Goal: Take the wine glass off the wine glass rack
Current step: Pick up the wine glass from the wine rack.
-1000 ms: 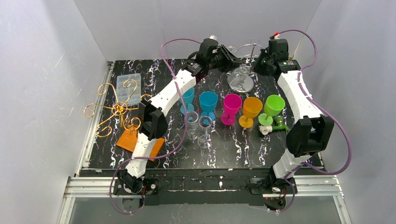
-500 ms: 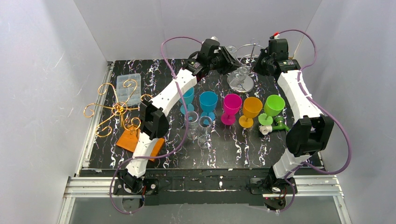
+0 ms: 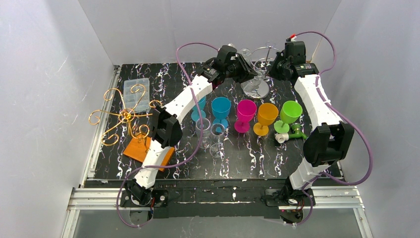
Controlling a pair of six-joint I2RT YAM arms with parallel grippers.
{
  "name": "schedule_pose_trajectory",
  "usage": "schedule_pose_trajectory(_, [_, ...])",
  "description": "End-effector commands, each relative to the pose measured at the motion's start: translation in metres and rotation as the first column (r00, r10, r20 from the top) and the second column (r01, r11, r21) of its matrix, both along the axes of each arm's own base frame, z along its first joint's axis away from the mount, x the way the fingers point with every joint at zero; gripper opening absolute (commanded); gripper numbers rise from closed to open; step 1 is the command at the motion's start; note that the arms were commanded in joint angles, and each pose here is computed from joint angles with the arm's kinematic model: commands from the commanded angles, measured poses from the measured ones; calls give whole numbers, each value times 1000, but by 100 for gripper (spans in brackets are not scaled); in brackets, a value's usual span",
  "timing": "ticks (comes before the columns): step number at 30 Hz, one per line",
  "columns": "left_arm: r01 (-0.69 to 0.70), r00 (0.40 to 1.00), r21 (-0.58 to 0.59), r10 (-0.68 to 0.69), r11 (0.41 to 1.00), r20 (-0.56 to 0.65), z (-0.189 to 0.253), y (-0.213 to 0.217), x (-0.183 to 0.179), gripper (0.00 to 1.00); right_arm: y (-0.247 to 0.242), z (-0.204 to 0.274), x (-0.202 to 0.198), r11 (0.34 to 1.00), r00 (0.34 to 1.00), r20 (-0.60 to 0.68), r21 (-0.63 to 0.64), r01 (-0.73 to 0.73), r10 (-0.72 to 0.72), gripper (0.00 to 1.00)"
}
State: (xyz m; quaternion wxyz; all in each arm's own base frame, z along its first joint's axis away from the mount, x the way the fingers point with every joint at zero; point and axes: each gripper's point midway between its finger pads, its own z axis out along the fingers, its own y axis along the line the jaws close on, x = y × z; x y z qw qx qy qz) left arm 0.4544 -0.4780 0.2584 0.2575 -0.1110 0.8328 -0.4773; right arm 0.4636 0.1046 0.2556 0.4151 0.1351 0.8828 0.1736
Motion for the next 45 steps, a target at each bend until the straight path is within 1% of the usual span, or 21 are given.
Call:
schedule_pose_trajectory(1, [26,999,-49,-24,998,44,25,-7,-3,25,7,-25,1,1000,997,-69,-11,-26,25,4])
schedule_pose_trajectory(4, [27,999,-58,-25,998,39,25,-10,-3,21,8,-26,1,1000,997,-72,-10,-25,24,4])
schedule_pose_trajectory(8, [31,999,-73,-28,997,43,29,-12,-4,9,6,-27,1,1000,997,-73,-16,-23,22,4])
schedule_pose_trajectory(12, [36,998,-78,-31,996,59,39,-9,-6,1,5,-29,1,999,997,-79,-25,-21,19,4])
schedule_pose_trajectory(13, [37,998,-78,-32,996,61,41,-8,-7,0,5,-29,1,999,997,-79,-26,-21,19,4])
schedule_pose_trajectory(18, [32,998,-83,-28,996,56,50,0,-8,0,-6,-31,3,997,996,-88,-80,10,-17,4])
schedule_pose_trajectory(23, [-3,998,-89,10,996,69,57,13,-4,0,-14,-39,2,992,992,-120,-123,24,-38,3])
schedule_pose_trajectory(25, [-6,996,-115,17,993,87,63,13,-2,0,-15,-43,2,991,990,-133,-130,21,-38,3])
schedule_pose_trajectory(29, [3,986,-203,31,979,166,84,10,2,0,-14,-47,1,991,989,-145,-131,13,-33,3])
schedule_pose_trajectory(31, [18,982,-226,25,974,188,89,8,0,0,-15,-46,2,991,989,-144,-132,11,-31,2])
schedule_pose_trajectory(34, [23,982,-269,29,963,189,94,7,-1,0,-14,-45,3,991,989,-144,-130,10,-29,2])
schedule_pose_trajectory(38, [16,988,-304,32,953,152,99,8,-6,0,-14,-46,6,992,988,-152,-127,5,-25,2])
schedule_pose_trajectory(41, [28,985,-283,22,959,172,104,10,-8,0,-13,-47,8,992,988,-155,-127,3,-23,2])
schedule_pose_trajectory(42, [26,987,-254,15,967,159,99,11,-10,0,-14,-46,9,992,988,-153,-128,4,-24,3])
schedule_pose_trajectory(45, [42,992,-220,-14,975,127,89,12,-16,0,-15,-44,12,990,988,-152,-139,4,-26,2])
